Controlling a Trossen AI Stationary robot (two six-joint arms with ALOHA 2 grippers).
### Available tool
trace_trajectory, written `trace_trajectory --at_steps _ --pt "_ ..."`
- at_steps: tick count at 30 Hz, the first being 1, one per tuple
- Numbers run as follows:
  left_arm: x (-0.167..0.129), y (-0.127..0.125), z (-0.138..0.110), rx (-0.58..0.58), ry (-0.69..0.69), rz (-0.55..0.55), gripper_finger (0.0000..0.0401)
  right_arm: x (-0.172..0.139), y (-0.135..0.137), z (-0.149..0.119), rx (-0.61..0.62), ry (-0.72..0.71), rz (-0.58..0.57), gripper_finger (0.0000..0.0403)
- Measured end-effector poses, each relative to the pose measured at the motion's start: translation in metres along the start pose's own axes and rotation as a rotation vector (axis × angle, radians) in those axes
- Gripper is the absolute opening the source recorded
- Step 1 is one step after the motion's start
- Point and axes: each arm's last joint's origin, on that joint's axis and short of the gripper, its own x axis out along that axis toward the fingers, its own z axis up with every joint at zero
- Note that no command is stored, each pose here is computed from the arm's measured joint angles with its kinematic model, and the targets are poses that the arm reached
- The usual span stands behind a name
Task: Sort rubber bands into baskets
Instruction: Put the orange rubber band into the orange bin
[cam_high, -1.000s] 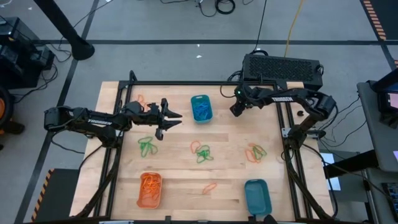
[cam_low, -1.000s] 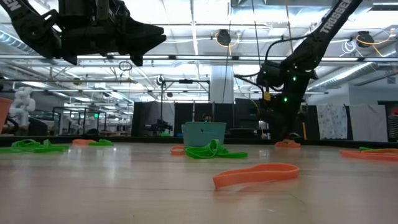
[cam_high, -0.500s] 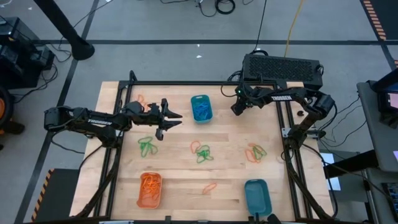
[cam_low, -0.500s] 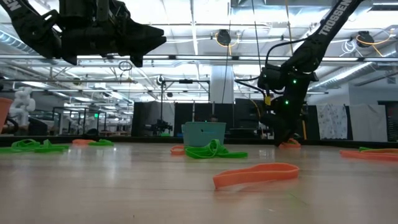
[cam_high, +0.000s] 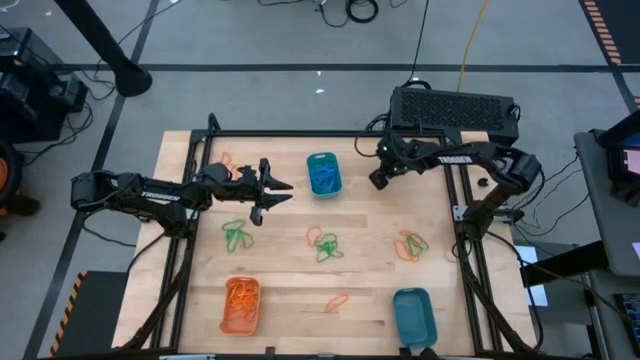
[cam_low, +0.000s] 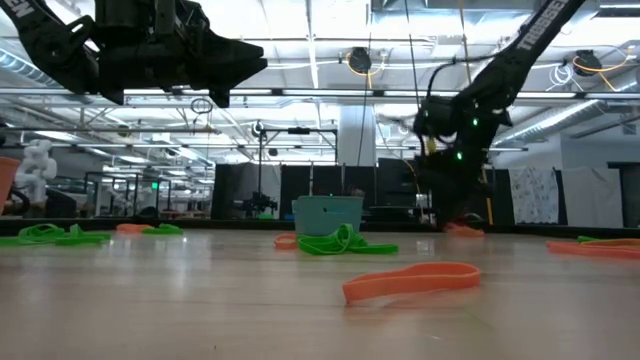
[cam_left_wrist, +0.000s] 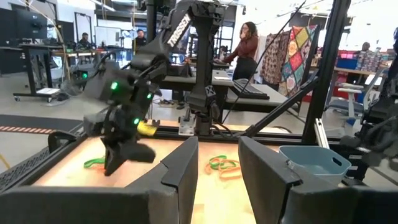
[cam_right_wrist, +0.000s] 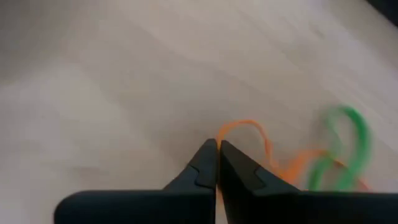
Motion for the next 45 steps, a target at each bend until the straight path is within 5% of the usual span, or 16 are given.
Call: trace_trajectory --at_steps 7,14,20,31,34,45 --pt "0.0 0.0 0.0 0.0 0.0 0.002 0.0122 -0.05 0.013 0.011 -0.033 -0.176 0.191 0.0001" --pt "0.005 0.001 -0.007 -0.014 0.013 0.105 0.0122 -0.102 0.034 0.013 -0.136 -0.341 0.551 0.0001" --pt "0.039 0.0 -0.014 0.03 0.063 0.073 0.0122 -0.127 0.07 0.009 -0.257 -0.432 0.781 0.0" --pt "0.103 0.0 -0.035 0.065 0.13 -0.031 0.0122 -0.138 0.126 -0.016 -0.409 -0.404 0.941 0.0" --pt "0.114 -0.003 -0.038 0.075 0.132 -0.114 0.0122 -0.139 0.133 -0.02 -0.421 -0.419 0.933 0.0" --pt "0.14 -0.011 -0.042 0.075 0.13 -0.153 0.0122 -0.129 0.145 -0.026 -0.444 -0.374 0.937 0.0"
